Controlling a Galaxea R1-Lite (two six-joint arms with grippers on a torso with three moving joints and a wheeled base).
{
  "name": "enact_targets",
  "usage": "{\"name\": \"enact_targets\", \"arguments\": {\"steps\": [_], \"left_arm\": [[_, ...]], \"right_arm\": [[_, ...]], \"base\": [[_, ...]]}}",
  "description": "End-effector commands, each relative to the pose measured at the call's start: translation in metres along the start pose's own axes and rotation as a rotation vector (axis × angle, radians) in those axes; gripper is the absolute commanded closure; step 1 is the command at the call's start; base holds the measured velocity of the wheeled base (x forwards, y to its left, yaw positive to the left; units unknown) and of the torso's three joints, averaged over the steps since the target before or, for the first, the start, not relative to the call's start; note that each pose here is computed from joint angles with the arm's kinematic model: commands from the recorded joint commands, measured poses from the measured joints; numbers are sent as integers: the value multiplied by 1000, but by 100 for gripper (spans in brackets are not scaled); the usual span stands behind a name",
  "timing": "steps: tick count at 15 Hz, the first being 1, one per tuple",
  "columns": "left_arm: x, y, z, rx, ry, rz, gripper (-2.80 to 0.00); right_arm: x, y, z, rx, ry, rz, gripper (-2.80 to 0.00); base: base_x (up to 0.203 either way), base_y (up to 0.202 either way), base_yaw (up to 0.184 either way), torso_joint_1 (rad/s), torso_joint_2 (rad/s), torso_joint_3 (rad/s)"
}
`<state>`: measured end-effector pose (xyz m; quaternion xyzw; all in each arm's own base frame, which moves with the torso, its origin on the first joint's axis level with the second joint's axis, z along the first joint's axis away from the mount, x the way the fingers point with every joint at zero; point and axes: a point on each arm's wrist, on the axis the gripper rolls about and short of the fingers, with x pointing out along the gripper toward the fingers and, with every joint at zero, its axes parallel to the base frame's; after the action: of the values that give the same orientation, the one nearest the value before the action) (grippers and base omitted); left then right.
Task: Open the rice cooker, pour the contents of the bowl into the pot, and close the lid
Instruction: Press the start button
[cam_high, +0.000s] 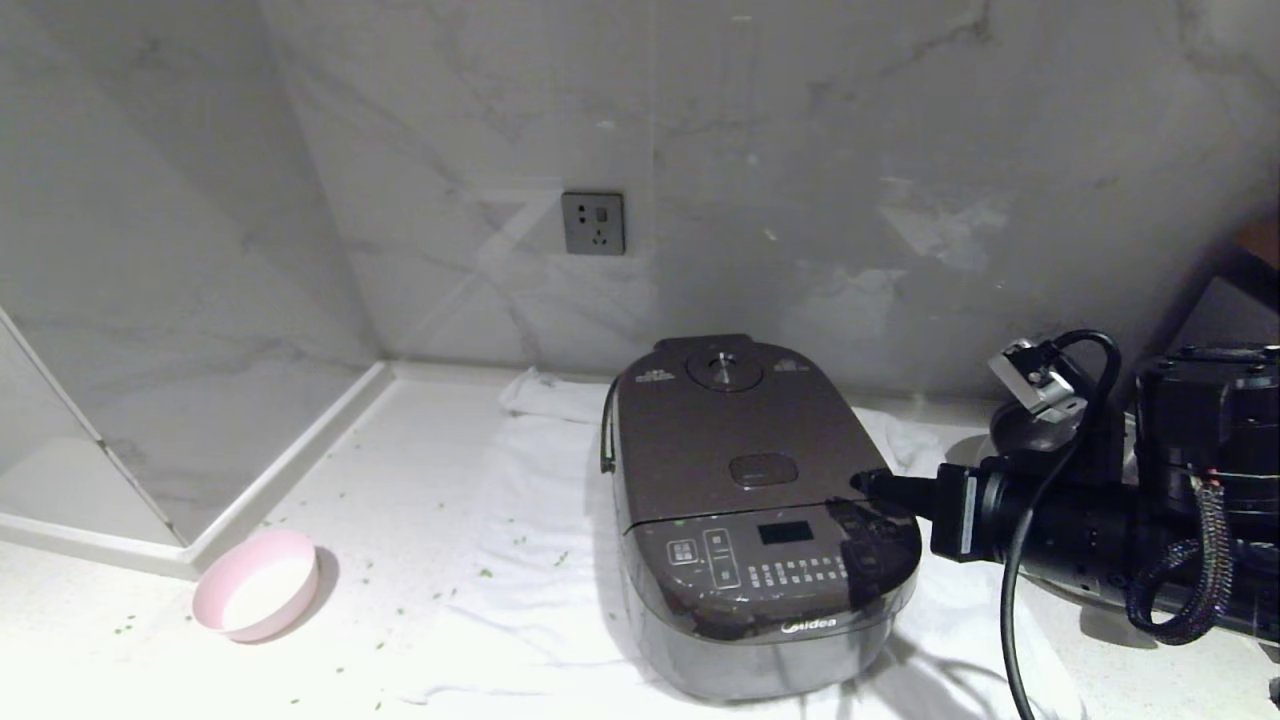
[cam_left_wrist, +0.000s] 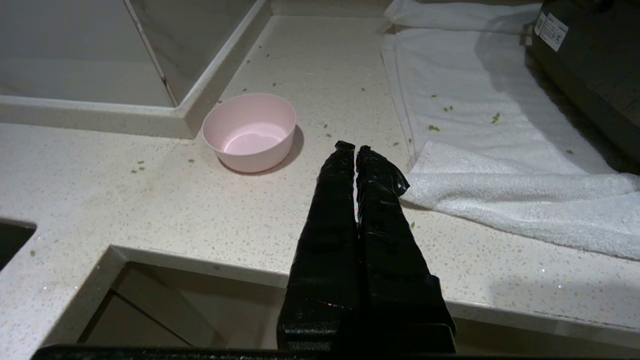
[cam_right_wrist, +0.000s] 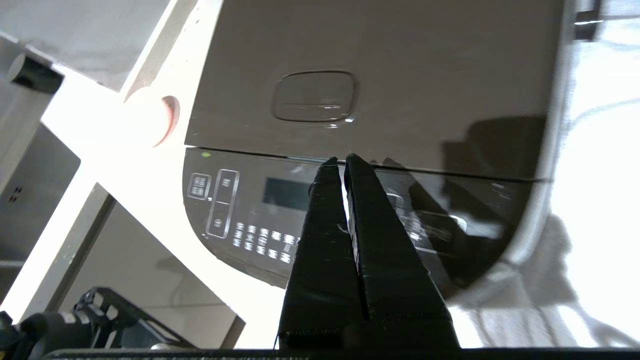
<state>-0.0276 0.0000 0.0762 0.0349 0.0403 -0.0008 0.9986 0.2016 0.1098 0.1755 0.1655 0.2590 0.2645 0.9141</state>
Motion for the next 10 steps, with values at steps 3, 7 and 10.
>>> {"name": "enact_targets", "arguments": {"steps": [3,7,10], "left_arm": [[0,0,0,-3,2,2,0],[0,0,0,-12,3,5,0],[0,0,0,-13,3,5,0]], "right_arm": [[17,0,-5,5,51,0,0],[25,-2,-9,33,89,14,0],[27,-2,-9,34,97,26,0]], "base": [[0,0,0,0,0,0],[0,0,0,0,0,0],[0,0,0,0,0,0]]}}
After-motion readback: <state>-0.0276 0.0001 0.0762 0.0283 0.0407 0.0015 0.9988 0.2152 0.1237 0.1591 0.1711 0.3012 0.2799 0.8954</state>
